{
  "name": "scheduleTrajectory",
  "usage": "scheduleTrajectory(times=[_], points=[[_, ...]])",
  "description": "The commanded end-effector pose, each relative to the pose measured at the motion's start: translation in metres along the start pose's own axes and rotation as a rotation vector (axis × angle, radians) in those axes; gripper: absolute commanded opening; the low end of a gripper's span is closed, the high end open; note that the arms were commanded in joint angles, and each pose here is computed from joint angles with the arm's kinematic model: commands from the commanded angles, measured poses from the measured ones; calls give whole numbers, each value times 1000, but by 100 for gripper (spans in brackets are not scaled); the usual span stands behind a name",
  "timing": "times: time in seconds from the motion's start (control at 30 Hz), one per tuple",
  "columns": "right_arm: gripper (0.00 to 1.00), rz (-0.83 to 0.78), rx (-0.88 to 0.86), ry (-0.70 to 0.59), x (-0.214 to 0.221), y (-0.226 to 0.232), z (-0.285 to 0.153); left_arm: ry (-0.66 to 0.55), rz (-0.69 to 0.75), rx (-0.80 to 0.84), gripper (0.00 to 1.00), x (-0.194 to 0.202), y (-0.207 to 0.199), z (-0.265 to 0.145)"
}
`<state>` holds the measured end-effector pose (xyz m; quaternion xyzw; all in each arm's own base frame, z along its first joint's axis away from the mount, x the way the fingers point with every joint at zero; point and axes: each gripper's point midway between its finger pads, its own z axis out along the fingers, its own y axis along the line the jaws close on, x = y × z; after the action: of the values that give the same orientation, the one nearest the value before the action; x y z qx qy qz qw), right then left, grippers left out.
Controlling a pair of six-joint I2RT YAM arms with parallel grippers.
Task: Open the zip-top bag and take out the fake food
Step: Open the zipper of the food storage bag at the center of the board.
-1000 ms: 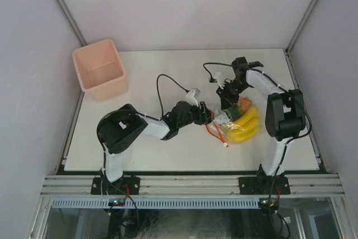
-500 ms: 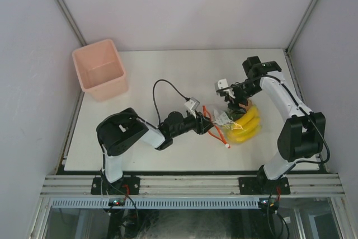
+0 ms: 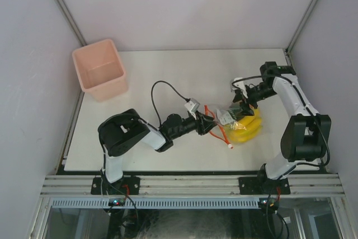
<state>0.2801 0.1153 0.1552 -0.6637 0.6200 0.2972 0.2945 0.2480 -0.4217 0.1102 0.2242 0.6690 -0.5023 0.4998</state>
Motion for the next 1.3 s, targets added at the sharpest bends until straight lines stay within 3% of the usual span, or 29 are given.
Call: scheduleTrajectory(times=[0.0, 0.13, 0.23, 0.37, 0.5, 0.63, 0.87, 1.0, 1.17, 1.27], points=[[64, -43, 71, -134, -24, 7, -17, -65, -81, 61, 41, -15, -19, 8], [72, -62, 112, -236, -49, 22, -32, -76, -133, 87, 36, -22, -28, 13], [82, 20, 109, -293, -83, 39, -32, -92, -164, 100, 36, -30, -36, 14], [84, 152, 142, -161, -94, 55, -8, -105, -234, 108, 37, -39, -43, 15], [86, 343, 333, -129, -89, 43, -3, -75, -337, 91, 37, -41, -46, 20], [87, 430, 464, -54, -71, 38, 4, -28, -389, 52, 37, -38, -44, 27], [72, 495, 487, 42, -38, 42, 25, -14, -397, 18, 37, -41, -42, 30], [57, 490, 495, 83, -32, 43, 27, -12, -392, 19, 38, -45, -44, 30], [18, 449, 541, 124, -27, 37, 21, -8, -378, 18, 38, -48, -45, 30], [7, 439, 563, 123, -31, 33, 15, -9, -370, 19, 40, -49, -46, 29]])
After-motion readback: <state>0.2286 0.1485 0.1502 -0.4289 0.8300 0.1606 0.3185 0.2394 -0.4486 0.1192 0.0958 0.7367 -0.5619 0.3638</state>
